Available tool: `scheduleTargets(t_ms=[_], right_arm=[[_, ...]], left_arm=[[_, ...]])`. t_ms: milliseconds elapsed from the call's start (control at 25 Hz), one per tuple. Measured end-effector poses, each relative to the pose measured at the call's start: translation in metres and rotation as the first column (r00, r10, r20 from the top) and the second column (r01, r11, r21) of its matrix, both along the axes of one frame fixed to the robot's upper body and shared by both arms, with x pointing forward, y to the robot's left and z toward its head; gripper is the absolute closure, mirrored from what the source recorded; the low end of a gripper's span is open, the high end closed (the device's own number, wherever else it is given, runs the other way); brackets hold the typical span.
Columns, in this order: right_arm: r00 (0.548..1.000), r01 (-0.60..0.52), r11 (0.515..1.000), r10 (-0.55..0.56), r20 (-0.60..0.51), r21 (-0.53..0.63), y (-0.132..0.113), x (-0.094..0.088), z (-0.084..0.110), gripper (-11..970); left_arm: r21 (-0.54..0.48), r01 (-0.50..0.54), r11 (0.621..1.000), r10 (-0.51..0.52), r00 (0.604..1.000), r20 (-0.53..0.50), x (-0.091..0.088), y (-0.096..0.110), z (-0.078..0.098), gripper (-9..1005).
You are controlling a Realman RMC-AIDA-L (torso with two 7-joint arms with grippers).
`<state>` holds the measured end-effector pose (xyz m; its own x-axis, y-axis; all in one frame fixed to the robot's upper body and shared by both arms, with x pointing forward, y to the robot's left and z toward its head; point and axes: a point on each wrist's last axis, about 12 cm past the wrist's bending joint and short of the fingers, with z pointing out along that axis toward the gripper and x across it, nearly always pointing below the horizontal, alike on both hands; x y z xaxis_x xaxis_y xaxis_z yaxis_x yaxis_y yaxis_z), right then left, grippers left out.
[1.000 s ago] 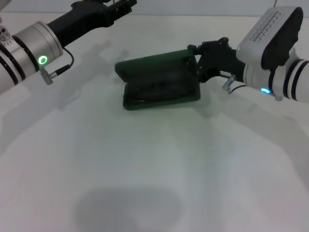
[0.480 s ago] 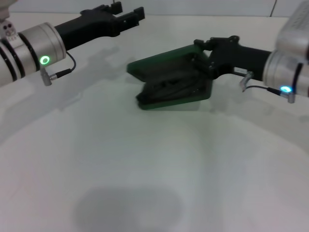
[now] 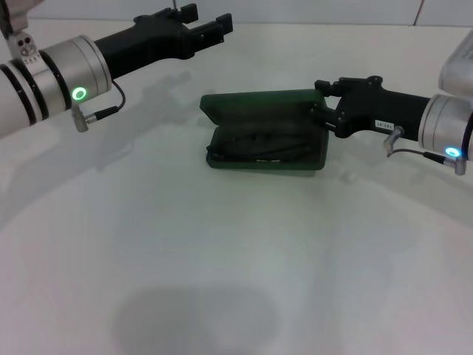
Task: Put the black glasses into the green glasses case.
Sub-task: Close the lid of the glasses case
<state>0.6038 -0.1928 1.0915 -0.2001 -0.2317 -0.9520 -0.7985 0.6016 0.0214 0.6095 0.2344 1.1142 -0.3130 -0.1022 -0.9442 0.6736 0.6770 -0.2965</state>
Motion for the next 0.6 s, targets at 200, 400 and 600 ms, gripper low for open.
scheduleTargets(t_ms=[200, 400, 600], right_arm=[[1.000, -0.006, 1.000, 0.006, -0.004, -0.003, -0.003, -0.003, -0.002, 511], [1.000, -0.029, 0.998, 0.029, -0.008, -0.049, -0.005, -0.004, -0.005, 427], [0.996, -0.083, 0.989, 0.078, -0.044, -0.120, -0.015, -0.005, -0.004, 326]], left_arm=[[0.000, -0.003, 1.000, 0.003, 1.000, -0.003, -0.001, 0.001, -0.001, 204], [0.000, -0.004, 1.000, 0.004, 1.000, -0.007, -0.002, 0.001, -0.003, 204], [0.003, -0.010, 1.000, 0.010, 1.000, -0.012, -0.002, 0.002, -0.004, 204]])
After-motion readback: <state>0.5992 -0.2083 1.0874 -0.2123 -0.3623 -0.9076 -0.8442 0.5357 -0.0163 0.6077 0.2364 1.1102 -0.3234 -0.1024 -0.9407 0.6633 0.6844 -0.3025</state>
